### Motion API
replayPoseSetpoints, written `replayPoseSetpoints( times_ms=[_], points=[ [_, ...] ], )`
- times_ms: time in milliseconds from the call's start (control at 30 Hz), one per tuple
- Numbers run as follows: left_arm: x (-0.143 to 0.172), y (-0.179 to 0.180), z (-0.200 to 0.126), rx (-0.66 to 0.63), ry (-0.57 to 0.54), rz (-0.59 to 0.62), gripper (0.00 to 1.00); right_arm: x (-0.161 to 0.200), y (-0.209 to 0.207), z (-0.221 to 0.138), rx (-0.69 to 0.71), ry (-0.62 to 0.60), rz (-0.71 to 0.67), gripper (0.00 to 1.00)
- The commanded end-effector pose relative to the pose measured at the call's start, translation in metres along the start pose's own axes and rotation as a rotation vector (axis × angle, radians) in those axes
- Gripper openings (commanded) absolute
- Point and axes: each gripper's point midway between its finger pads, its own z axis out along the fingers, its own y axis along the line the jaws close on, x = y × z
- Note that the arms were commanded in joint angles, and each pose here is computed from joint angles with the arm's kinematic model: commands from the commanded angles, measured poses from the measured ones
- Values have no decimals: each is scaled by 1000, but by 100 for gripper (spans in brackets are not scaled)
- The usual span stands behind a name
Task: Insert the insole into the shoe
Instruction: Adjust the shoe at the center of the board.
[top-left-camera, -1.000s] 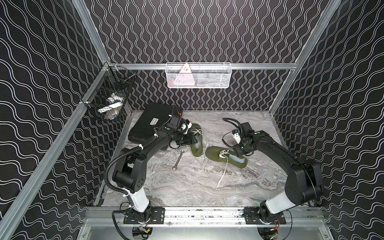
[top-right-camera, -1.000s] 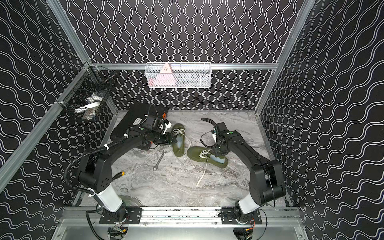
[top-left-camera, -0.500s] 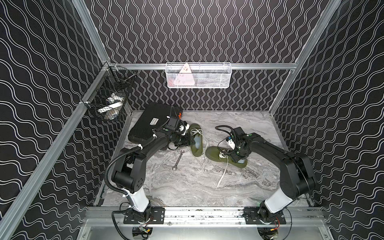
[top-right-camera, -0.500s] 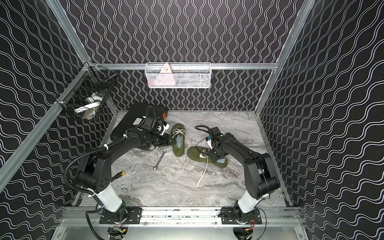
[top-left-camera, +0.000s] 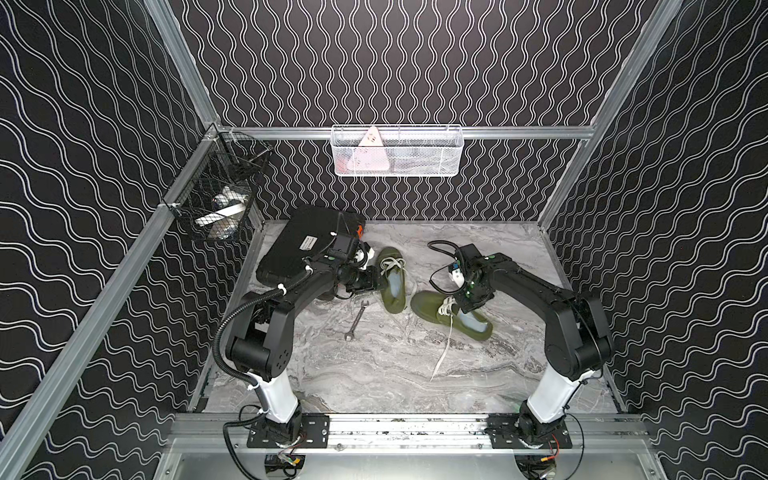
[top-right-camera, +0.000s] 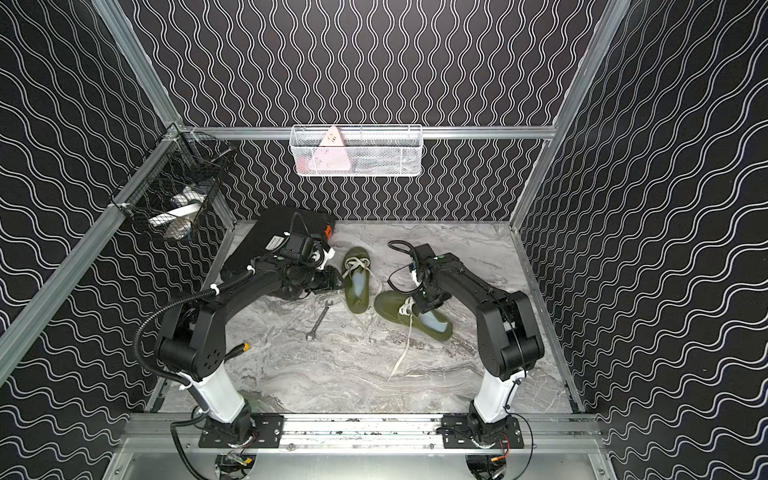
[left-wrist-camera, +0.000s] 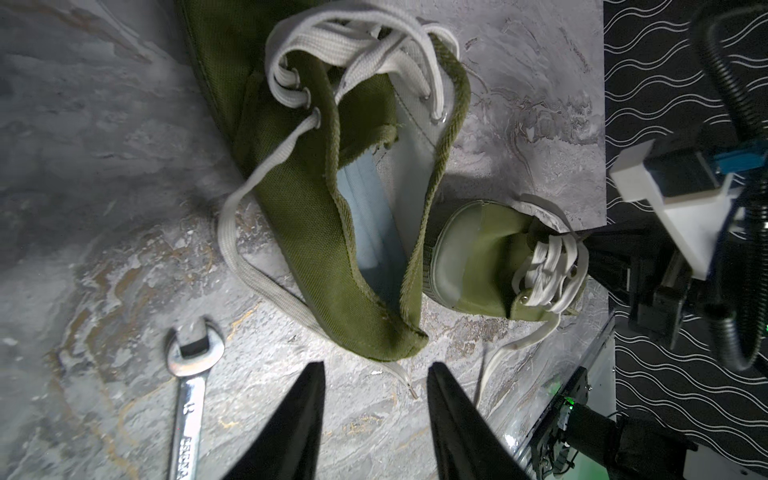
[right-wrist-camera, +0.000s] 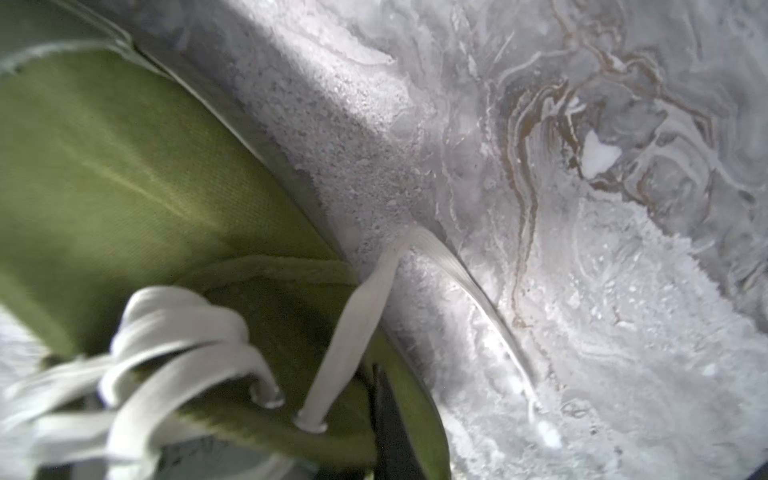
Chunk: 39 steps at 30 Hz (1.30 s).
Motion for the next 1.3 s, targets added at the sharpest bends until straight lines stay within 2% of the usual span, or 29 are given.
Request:
replayPoseSetpoints(
  times_ms=[0,200,467,733,933,1033,1267],
  points=[
    [-4,-1,-1,5,-21,25,46,3,5,-7,-47,19,156,0],
    [-3,-2,-6,0,-27,26,46,10,6,-14,-115,42,313,0],
    [-3,-3,-7,10,-22,18,46,19,-13,-7,-206,23,621,0],
    [2,-1,-7,5,-26,13,46,-22,5,4,-370,-22,816,0],
    [5,1,-7,7,-30,6,46,-63,10,8,-356,-64,842,0],
    [6,0,-8,19,-34,1,46,-83,18,8,-392,-88,872,0],
    [6,0,-10,22,-41,8,47,-111,40,17,-421,-87,816,0]
  ],
)
